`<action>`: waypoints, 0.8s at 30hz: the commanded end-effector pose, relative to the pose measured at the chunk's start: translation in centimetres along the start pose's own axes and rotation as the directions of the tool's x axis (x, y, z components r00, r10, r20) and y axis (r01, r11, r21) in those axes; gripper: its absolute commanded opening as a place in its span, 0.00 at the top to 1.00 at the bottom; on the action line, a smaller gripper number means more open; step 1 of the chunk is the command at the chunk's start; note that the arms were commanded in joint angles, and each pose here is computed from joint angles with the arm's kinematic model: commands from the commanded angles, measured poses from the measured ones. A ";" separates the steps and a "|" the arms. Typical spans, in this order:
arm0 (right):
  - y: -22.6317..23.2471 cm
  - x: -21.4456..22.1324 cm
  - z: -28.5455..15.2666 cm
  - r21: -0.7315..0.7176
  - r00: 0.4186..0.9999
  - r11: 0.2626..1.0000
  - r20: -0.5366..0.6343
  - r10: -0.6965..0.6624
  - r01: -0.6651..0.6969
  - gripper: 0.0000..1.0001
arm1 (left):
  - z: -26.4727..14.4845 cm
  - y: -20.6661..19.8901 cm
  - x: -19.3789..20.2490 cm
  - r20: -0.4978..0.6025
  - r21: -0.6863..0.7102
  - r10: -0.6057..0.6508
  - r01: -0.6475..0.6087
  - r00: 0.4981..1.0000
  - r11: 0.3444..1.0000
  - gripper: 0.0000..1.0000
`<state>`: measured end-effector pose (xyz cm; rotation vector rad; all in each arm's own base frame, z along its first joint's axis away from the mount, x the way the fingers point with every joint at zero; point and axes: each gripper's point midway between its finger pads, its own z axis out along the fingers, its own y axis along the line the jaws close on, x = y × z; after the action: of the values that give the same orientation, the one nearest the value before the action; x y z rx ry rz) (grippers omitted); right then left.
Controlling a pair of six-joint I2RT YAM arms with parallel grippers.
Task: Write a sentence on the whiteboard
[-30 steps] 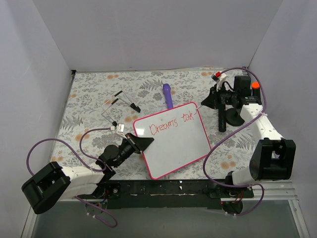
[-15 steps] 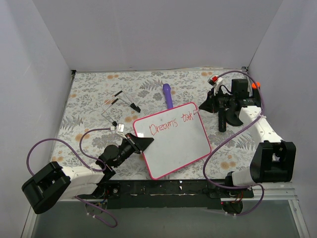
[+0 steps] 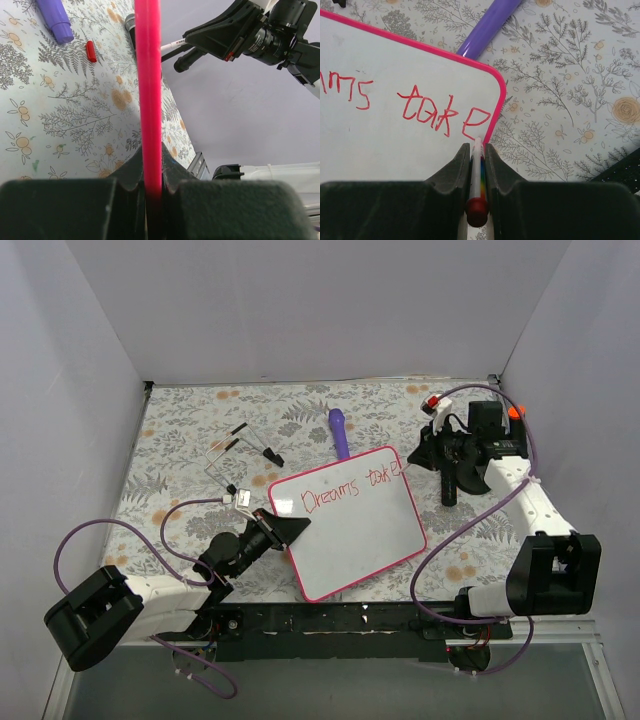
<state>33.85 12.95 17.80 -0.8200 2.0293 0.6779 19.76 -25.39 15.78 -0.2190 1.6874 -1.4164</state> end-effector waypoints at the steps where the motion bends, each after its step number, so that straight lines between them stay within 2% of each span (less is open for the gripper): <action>1: 0.1 -3.8 -1.2 -0.002 0.995 0.997 0.057 -0.081 0.081 0.99 | 0.0 -4.8 -2.4 0.083 0.182 -0.009 -0.006 0.997 0.983 1.00; 6: 5.6 -7.5 -3.9 -0.192 0.967 0.962 0.205 -0.153 0.193 0.99 | 0.0 -4.7 -2.7 0.098 0.171 -0.010 -0.006 0.995 0.985 1.00; 9: 7.9 -8.3 -5.3 -0.246 0.953 0.942 0.256 -0.164 0.229 0.99 | 0.1 -5.0 -3.2 0.118 0.178 -0.013 -0.008 0.993 0.984 1.00; 16: 10.0 -7.1 -5.4 -0.317 0.957 0.925 0.259 -0.128 0.210 0.99 | 1.6 -6.3 -6.0 0.227 0.163 -0.002 -0.036 0.974 0.986 1.00; 24: 11.5 -7.7 -6.2 -0.343 0.948 0.909 0.286 -0.139 0.236 0.99 | 4.1 -5.8 -7.1 0.275 0.097 0.013 -0.041 0.961 0.994 1.00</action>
<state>27.21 17.77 28.08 -1.0512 1.6340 0.9771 22.71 -25.51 17.66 -0.2519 1.6215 -1.3018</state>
